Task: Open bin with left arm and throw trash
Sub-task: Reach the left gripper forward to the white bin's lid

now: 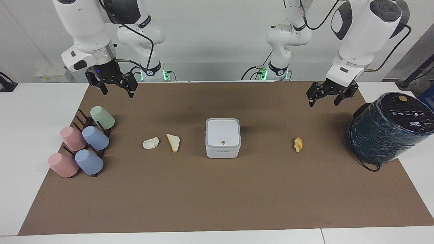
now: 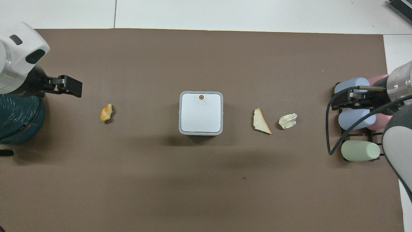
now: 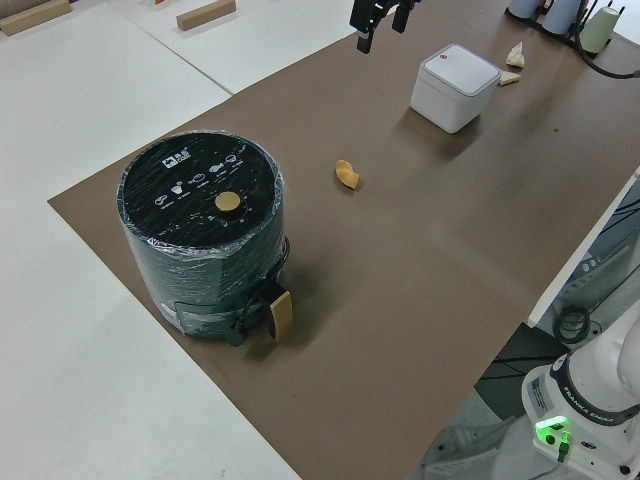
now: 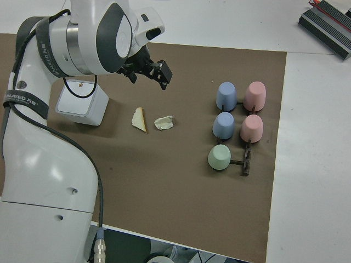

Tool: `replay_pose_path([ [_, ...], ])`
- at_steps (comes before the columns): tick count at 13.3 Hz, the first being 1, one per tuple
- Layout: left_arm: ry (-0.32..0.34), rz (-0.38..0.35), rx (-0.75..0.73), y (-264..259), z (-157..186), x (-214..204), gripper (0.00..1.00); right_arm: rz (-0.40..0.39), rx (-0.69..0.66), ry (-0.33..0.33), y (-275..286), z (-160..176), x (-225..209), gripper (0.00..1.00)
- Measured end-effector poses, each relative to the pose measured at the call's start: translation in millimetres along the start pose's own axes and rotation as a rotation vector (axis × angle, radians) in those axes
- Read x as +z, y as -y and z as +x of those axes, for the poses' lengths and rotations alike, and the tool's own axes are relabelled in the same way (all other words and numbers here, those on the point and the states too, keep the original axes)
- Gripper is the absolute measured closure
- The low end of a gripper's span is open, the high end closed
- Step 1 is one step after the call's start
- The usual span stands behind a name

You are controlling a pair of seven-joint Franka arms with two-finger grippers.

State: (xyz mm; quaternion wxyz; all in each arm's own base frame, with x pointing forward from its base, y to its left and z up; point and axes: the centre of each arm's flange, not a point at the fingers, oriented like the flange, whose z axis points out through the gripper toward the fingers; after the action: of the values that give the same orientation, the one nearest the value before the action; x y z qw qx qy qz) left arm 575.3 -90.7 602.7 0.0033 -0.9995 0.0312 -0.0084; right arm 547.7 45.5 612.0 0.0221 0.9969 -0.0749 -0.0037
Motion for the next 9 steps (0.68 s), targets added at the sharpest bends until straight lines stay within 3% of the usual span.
replay_pose_path([
  [5, -0.005, -0.001, 0.016, -6.9, -1.5, -1.1, 0.0, 0.0, 0.001, 0.0, -0.8, 0.2, 0.0, 0.0],
  [9, -0.044, -0.014, 0.068, -66.0, -8.8, 4.4, 0.0, 0.0, 0.024, 0.002, -13.0, 2.9, 0.9, 0.0],
])
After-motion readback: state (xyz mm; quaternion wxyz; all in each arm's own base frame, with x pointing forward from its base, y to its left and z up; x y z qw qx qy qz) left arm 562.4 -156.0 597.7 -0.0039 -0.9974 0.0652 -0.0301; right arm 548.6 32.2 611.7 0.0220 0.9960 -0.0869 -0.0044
